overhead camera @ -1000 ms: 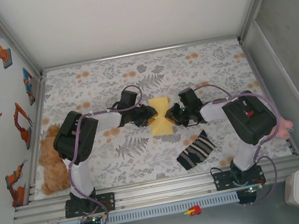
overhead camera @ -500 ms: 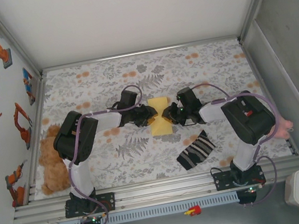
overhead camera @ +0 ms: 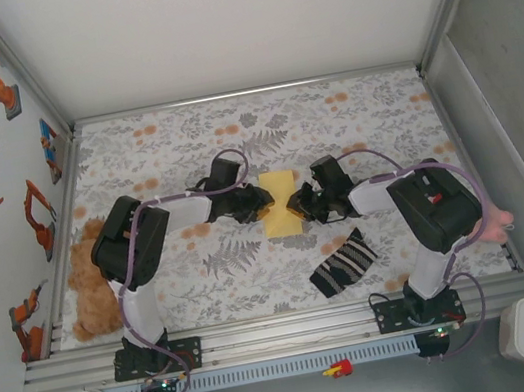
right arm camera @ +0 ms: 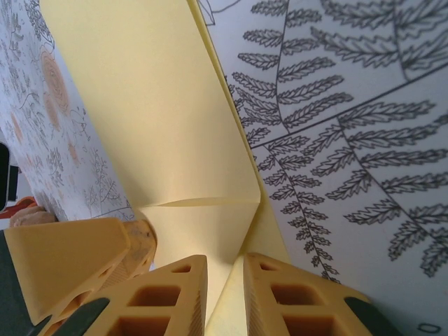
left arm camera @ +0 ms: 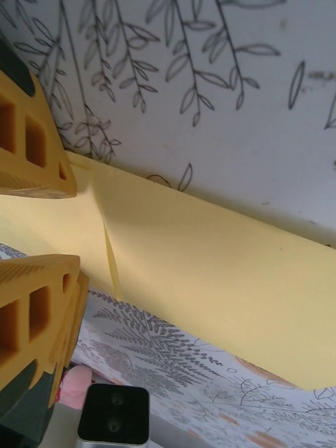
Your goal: Fold a paper plane with a square sheet of paper (pick it up from the middle)
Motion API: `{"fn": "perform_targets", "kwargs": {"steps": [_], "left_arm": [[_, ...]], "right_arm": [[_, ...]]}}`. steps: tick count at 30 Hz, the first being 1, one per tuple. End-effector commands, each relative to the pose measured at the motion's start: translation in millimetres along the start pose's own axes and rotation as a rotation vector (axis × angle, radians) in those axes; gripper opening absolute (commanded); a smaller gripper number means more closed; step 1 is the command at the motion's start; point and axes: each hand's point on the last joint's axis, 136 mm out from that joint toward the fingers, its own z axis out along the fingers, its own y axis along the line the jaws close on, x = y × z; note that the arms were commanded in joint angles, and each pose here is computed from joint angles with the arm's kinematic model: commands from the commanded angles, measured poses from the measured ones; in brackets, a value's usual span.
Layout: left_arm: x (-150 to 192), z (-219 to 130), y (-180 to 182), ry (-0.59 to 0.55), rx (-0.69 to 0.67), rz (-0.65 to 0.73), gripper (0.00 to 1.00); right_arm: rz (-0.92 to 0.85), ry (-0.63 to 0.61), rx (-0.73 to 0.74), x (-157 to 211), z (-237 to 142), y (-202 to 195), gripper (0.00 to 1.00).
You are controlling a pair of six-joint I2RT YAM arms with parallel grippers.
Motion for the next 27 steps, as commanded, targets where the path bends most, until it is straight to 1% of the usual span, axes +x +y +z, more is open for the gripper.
{"fn": "perform_targets", "kwargs": {"steps": [1,8,11,19,22,27], "left_arm": [[-1,-15,-2,-0.024,-0.037,0.045,0.27],[3,-1,30,0.01,-0.129,0.005,0.26],[4,2,39,0.009,-0.151,-0.021,0.26],[6,2,47,0.013,-0.142,-0.078,0.26],[6,2,49,0.017,-0.139,-0.085,0.26],[5,2,49,0.013,-0.137,-0.089,0.27]], "right_arm": [[0.023,0.012,0.092,4,8,-23,0.21],[0.015,0.021,0.073,3,10,-17,0.21],[0.0,0.024,0.032,2,10,-7,0.21],[-0.029,0.036,-0.03,1,12,10,0.22],[-0.046,0.05,-0.061,3,13,18,0.22],[-0.058,0.061,-0.073,9,16,22,0.23]]}}
